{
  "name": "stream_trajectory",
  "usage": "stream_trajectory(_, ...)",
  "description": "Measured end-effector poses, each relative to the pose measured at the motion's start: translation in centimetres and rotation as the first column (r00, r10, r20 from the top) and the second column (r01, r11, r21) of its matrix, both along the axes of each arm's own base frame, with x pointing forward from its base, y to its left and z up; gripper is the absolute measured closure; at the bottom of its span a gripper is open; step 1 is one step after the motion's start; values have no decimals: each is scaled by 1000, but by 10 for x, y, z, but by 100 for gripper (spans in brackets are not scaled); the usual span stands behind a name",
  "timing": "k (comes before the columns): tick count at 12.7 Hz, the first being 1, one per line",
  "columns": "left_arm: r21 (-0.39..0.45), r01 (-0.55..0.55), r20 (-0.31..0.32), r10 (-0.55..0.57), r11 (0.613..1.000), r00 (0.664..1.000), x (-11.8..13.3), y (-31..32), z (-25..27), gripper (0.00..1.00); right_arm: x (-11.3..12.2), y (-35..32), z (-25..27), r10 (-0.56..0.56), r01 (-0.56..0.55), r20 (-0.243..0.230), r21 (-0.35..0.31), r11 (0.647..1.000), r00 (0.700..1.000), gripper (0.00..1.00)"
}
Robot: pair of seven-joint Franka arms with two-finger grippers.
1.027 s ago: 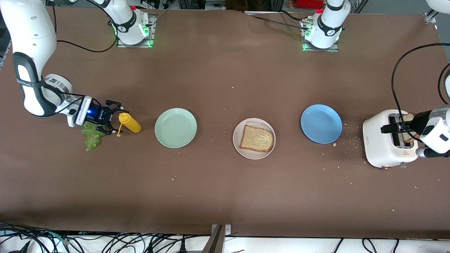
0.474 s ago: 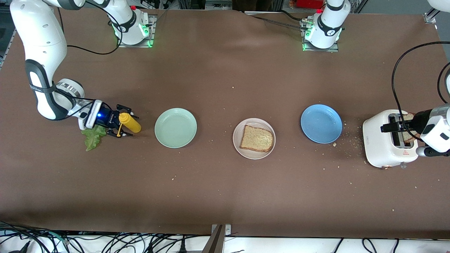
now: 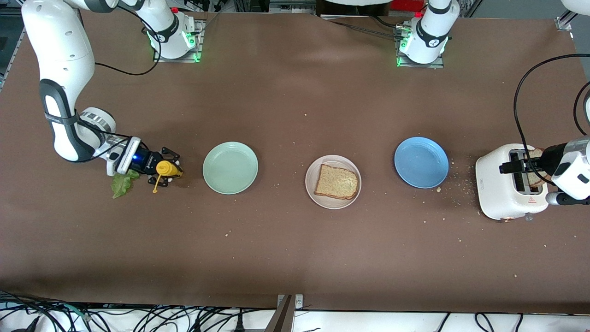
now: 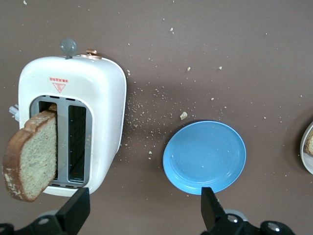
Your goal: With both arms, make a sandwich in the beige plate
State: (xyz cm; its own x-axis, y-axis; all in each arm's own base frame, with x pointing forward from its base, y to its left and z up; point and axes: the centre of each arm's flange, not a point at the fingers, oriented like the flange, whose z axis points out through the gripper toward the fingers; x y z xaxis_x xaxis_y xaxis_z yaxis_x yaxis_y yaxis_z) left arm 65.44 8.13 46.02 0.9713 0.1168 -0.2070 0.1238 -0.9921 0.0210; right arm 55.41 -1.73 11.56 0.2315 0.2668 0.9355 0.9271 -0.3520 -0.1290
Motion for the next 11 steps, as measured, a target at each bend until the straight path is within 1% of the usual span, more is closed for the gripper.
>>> stream_trajectory(1, 0, 0, 0, 0, 1000, 1000, 0, 0, 0, 0, 12, 6, 9, -12, 12, 0, -48, 999, 1000, 94)
stream_trajectory(3, 0, -1, 1, 1, 1000, 1000, 0, 1, 1, 0, 33, 29, 36, -48, 46, -7, -147, 988, 999, 96)
stream_trajectory(5, 0, -1, 2, 1, 1000, 1000, 0, 1, 2, 0, 48, 68, 71, -103, 96, -14, -245, 965, 995, 97)
stream_trajectory(7, 0, -1, 3, 1, 1000, 1000, -1, 1, 2, 0, 57, 113, 102, -155, 144, -11, -309, 940, 988, 97)
stream_trajectory(9, 0, -1, 3, 1, 1000, 1000, -1, 1, 2, 0, 65, 156, 126, -212, 195, -9, -349, 917, 977, 97)
stream_trajectory(11, 0, -3, -1, 3, 1000, 1000, -1, 1, 2, 0, 70, 190, 147, -254, 235, 7, -407, 883, 967, 97)
